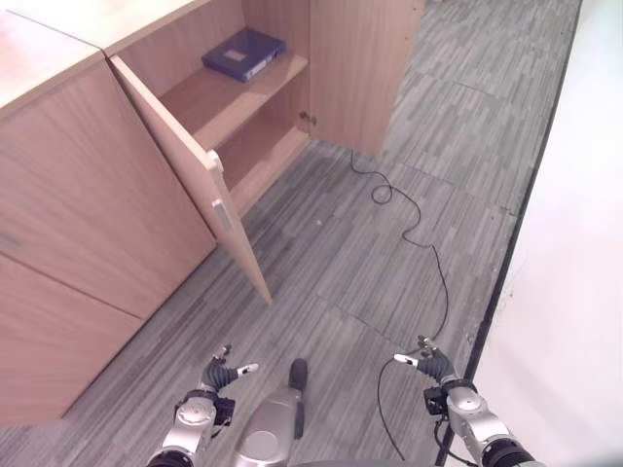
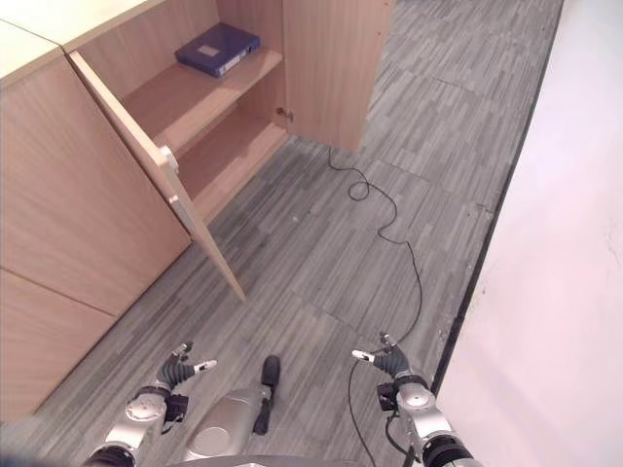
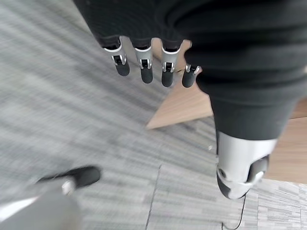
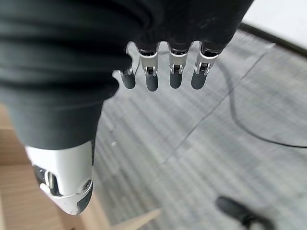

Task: Put the empty folder in the office cabinet

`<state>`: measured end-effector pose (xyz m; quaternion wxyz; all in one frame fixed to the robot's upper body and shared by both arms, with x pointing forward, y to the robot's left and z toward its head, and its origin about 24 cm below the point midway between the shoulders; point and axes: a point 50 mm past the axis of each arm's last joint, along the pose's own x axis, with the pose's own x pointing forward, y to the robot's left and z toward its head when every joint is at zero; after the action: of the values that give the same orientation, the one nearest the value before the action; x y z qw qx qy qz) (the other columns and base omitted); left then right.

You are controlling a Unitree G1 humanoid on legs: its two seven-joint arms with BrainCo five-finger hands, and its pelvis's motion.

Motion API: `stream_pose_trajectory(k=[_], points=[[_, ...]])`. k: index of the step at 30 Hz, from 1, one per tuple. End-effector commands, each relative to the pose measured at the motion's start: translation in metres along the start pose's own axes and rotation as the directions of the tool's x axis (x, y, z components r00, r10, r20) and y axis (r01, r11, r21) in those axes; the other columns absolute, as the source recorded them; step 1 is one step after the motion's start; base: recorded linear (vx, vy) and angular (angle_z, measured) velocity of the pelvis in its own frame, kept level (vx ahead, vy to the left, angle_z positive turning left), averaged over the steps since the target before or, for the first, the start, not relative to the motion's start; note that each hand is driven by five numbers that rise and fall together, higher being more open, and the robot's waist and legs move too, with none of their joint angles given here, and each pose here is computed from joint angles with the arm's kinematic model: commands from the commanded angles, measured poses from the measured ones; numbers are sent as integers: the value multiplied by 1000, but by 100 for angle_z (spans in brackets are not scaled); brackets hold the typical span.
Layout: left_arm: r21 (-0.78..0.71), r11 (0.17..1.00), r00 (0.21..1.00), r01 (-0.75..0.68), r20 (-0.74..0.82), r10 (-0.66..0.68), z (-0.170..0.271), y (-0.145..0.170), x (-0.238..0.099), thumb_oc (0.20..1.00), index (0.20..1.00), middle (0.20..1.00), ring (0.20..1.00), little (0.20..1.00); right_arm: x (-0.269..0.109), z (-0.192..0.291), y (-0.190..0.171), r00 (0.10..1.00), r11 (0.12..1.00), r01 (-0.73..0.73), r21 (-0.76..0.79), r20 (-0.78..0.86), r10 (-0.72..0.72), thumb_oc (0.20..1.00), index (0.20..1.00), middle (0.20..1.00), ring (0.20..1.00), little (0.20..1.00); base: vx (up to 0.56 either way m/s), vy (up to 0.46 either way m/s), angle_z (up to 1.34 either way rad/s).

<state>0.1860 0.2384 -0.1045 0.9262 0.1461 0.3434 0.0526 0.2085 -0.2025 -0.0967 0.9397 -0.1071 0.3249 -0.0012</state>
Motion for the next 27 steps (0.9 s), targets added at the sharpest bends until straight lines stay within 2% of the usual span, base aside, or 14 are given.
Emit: stream_pose_trajectory(k=[1, 7, 14, 23, 27], points=[[6, 1000, 1000, 29, 3, -29, -8, -8, -7, 1000, 1000, 1000, 1000, 1000, 2, 17, -16, 996, 999, 34, -18, 78, -33, 1000, 1000, 1000, 1000, 1000, 343, 184, -21], [-2, 1000, 1000, 1, 29, -1, 2, 1, -3, 1000, 1000, 1000, 1000, 1000, 6, 34, -5, 991, 1000, 9, 2, 133, -9, 1000, 1000, 1000, 1000, 1000, 163, 104, 4], [6, 1000, 1000, -10, 8, 10, -6, 6, -6, 1000, 1000, 1000, 1000, 1000, 3, 26, -8, 994, 1000, 21, 18, 109, -23, 1000, 1000, 1000, 1000, 1000, 382, -28, 8], [48, 999, 1000, -18, 18, 17, -5, 5, -4, 1000, 1000, 1000, 1000, 1000, -6, -2, -19, 998, 997, 55, 60, 22, -57, 1000, 1000, 1000, 1000, 1000, 354, -247, 63], [29, 999, 999, -37, -29, 38, -20, 8, -9, 1000, 1000, 1000, 1000, 1000, -11, -11, -23, 999, 997, 54, 50, 0, -54, 1000, 1000, 1000, 1000, 1000, 267, -443, 67]])
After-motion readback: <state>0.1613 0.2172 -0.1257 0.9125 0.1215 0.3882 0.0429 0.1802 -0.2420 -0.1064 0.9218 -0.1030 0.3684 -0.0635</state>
